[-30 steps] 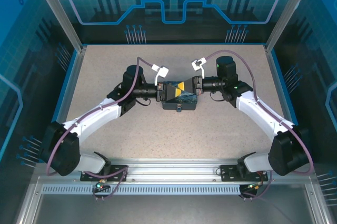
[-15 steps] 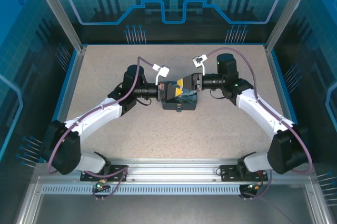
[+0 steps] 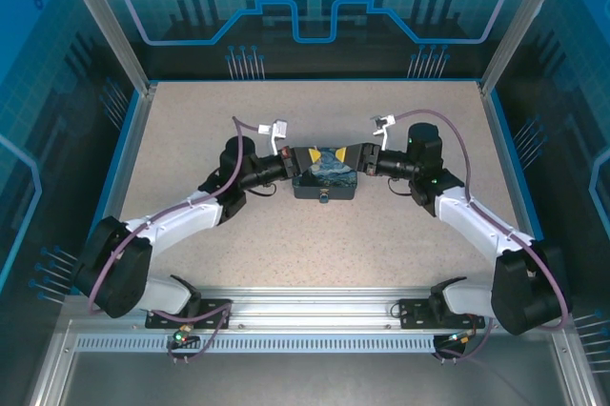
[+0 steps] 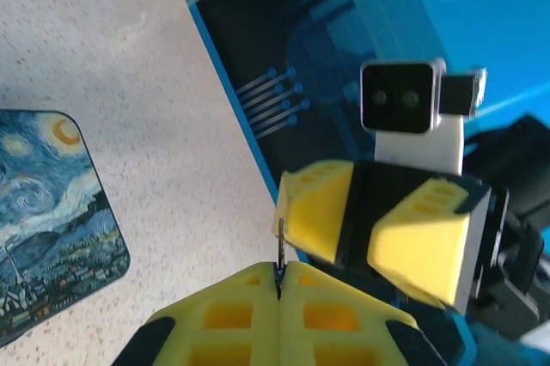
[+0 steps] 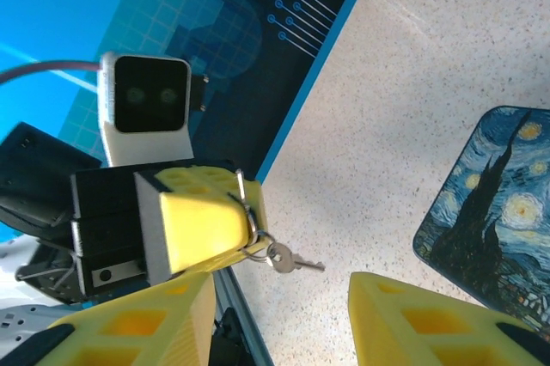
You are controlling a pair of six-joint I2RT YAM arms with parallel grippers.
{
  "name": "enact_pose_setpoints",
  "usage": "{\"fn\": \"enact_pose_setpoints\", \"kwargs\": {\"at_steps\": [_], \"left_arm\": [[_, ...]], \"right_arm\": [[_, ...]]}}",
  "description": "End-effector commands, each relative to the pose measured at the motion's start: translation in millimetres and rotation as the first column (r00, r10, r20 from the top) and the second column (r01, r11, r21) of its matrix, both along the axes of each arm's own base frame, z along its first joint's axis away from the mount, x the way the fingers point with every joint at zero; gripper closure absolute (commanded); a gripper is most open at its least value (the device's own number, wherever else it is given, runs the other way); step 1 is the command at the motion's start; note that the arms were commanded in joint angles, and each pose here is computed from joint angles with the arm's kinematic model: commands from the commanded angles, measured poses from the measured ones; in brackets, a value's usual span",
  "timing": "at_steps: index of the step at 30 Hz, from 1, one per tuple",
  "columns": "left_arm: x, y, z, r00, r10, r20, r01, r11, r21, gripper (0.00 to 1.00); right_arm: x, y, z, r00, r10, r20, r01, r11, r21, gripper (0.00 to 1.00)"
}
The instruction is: Unlock a padlock with a key
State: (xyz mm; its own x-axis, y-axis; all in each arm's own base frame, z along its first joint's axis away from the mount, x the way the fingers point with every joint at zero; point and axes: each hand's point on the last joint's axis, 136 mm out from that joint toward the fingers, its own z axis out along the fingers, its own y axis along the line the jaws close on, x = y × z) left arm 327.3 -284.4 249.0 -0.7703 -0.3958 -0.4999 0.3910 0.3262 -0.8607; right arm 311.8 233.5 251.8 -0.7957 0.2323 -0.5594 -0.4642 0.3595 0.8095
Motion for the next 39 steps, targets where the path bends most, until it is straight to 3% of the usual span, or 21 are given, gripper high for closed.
{"fn": "enact_pose_setpoints", "kwargs": {"at_steps": [1,9,24,35,39], "left_arm": [[8,6,39,0.992,0.113,0.05,-0.103,0.98,-0.172,1.0],[8,-8,45,0.991,0.126,0.038,-0.114,0.965,-0.236,1.0],[7,-19,37,0.994,0.112,0.009,-0.106,0.963,-0.249,1.0],[12,-17,30,0.99,0.144,-0.002,-0.14,0.96,-0.242,1.0],[13,-18,32,0.99,0.143,-0.001,-0.139,0.959,-0.245,1.0]], "right_arm": [[-3,5,27,0.995,0.012,0.1,-0.018,0.998,0.059,0.56],[-2,18,32,0.991,0.036,0.132,-0.045,0.997,0.066,0.53],[8,26,32,0.986,0.06,0.154,-0.071,0.995,0.07,0.51],[2,32,30,0.983,0.092,0.159,-0.103,0.992,0.067,0.77],[0,33,27,0.984,0.096,0.151,-0.106,0.992,0.064,0.8]]}}
